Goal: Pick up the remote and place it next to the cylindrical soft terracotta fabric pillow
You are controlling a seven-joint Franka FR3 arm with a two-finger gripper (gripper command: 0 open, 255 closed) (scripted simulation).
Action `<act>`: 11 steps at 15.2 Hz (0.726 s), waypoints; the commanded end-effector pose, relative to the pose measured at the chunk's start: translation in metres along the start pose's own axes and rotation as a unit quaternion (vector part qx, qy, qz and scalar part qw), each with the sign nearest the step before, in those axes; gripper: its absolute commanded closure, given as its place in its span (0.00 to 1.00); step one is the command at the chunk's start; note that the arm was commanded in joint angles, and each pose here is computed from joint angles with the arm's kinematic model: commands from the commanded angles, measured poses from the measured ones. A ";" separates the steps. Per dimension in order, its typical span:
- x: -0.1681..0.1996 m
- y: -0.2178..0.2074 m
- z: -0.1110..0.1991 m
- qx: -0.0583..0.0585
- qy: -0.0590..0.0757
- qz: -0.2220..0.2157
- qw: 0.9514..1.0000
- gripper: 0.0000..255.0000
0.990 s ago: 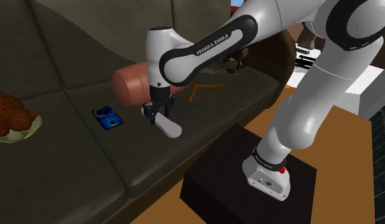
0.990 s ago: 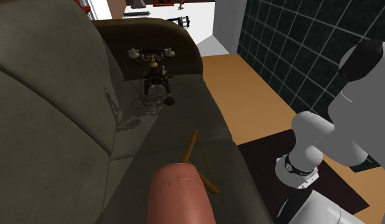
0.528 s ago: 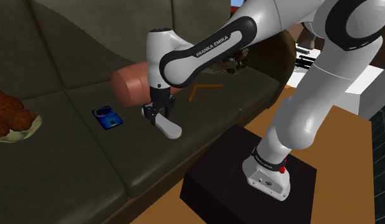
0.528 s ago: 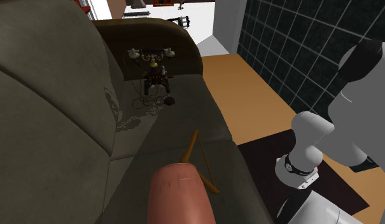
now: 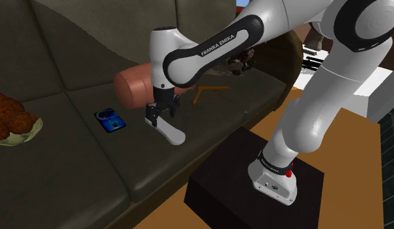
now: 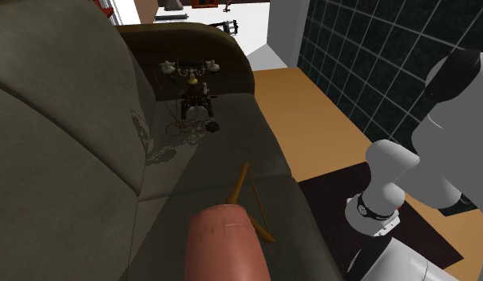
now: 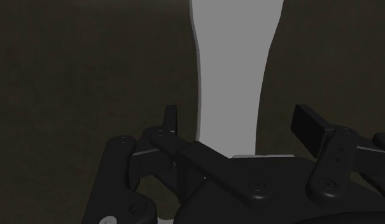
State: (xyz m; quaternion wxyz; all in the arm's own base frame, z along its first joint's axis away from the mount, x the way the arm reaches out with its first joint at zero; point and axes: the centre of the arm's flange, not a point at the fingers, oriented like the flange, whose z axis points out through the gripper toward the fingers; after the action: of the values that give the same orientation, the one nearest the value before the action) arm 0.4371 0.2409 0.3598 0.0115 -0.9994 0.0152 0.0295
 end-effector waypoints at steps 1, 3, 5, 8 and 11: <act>-0.001 -0.001 -0.021 0.000 0.000 0.000 1.000 0.00; -0.001 -0.001 -0.044 0.000 0.000 0.000 1.000 0.00; -0.001 -0.001 -0.044 0.000 0.000 0.000 1.000 0.00; -0.001 -0.001 -0.044 0.000 0.000 0.000 1.000 0.00; -0.001 -0.001 -0.044 0.000 0.000 0.000 1.000 0.00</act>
State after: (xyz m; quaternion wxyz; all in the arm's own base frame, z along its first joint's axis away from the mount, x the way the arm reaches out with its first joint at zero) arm 0.4387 0.2406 0.4040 0.0115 -0.9994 0.0151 0.0297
